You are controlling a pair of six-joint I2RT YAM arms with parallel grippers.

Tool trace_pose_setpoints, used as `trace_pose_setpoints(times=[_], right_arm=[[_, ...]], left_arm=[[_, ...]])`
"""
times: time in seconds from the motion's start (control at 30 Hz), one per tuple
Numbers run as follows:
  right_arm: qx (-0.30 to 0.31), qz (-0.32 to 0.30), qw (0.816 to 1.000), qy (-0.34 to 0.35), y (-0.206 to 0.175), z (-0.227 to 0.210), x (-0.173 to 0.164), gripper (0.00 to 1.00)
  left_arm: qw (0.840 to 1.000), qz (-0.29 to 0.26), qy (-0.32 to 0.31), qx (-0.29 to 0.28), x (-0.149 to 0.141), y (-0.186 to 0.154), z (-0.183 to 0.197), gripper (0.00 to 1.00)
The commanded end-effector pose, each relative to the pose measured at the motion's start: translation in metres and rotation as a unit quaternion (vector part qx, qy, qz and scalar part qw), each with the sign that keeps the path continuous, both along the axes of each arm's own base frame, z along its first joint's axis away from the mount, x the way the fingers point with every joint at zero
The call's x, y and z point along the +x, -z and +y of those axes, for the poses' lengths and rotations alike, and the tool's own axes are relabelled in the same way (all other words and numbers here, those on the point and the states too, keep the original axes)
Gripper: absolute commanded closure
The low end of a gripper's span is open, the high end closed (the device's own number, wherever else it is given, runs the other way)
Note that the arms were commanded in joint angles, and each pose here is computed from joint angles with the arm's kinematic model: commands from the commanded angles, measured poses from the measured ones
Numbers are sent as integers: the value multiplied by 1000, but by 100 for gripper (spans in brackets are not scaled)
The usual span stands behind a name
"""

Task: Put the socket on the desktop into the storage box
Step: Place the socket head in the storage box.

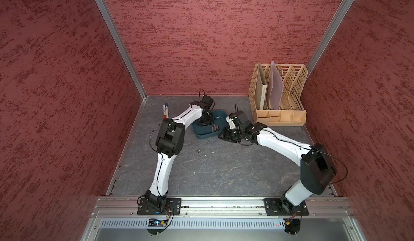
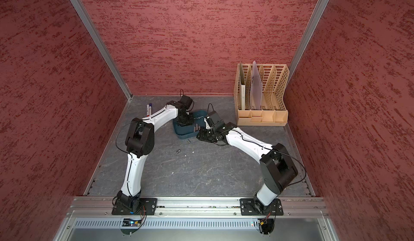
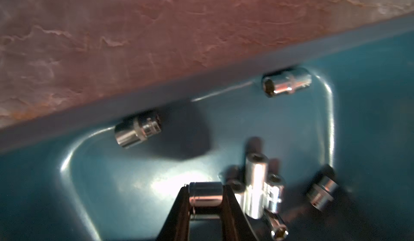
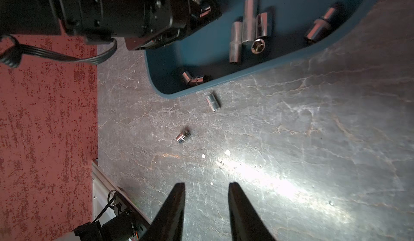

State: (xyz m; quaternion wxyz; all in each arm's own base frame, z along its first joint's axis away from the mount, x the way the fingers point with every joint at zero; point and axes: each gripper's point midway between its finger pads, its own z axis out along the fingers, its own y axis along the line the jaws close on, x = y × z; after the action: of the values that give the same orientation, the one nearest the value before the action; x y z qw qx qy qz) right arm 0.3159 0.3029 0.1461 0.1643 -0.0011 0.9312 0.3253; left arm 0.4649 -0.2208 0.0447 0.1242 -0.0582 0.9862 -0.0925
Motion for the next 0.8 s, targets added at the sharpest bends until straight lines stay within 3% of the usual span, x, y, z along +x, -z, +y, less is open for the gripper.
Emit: trace_pose_setpoints(times=[0.0, 0.17, 0.27, 0.37, 0.6, 0.77], right_arm=[[9, -13, 1000, 8, -10, -3, 0, 63], [8, -9, 1000, 9, -9, -4, -2, 63], [9, -8, 1000, 9, -9, -4, -2, 63], [8, -7, 1000, 10, -8, -5, -3, 63], [7, -5, 1000, 11, -6, -7, -6, 63], [1, -8, 1000, 11, -6, -10, -7, 63]], left_arm=[[1000, -2, 8, 3, 6, 0, 2, 84], [1000, 4, 6, 10, 6, 6, 5, 77], [1000, 3, 7, 10, 6, 4, 6, 56], [1000, -5, 9, 6, 6, -2, 5, 45], [1000, -18, 14, 1, 3, -18, 5, 42], [999, -41, 12, -28, -4, -48, 1, 42]])
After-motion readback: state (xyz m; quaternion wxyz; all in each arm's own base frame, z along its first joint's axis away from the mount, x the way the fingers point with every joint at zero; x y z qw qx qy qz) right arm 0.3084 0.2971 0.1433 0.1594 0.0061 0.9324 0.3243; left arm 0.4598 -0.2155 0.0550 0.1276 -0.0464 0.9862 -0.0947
